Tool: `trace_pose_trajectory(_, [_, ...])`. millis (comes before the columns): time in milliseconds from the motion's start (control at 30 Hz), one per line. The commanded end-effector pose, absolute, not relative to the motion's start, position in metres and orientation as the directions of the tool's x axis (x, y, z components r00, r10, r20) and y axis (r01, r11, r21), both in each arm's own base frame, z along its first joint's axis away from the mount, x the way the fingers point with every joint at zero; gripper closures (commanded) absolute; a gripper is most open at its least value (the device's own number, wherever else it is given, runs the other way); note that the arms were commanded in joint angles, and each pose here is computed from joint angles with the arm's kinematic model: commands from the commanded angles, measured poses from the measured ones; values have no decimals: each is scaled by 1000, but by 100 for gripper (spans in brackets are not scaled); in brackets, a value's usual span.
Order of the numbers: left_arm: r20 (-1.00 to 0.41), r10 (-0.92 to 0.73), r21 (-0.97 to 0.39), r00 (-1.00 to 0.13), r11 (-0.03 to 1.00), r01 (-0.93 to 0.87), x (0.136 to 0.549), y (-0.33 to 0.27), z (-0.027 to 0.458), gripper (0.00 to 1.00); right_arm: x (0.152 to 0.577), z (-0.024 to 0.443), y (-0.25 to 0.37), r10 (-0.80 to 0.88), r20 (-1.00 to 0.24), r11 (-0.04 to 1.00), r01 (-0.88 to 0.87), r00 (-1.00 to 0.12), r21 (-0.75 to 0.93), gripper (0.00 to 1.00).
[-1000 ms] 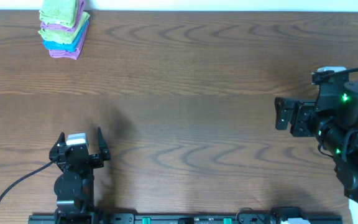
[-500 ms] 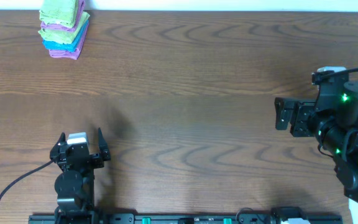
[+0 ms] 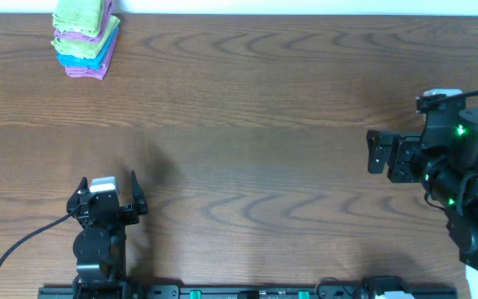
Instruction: Fold the cloth
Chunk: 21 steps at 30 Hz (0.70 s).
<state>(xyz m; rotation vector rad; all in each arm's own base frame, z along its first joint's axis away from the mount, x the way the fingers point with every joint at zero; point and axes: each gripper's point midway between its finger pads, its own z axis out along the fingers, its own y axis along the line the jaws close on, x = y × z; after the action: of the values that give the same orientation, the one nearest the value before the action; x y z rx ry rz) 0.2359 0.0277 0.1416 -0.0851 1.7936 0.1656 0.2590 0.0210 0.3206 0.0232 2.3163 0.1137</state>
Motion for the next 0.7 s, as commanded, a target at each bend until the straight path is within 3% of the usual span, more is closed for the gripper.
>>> trace_pose_trajectory(0, [-963,18,64,-268,984,-164,235,31,124,5,257,321,23,54,-732,995,-25,-679,96,1])
trace_pose_trajectory(400, [-963,18,64,-268,984,-164,235,31,124,5,257,321,23,54,-732,995,-24,-679,96,1])
trace_pose_trajectory(667, [-963,18,64,-268,984,-164,235,31,124,5,237,325,0,-74,-790,997,-29,-608,-71,1])
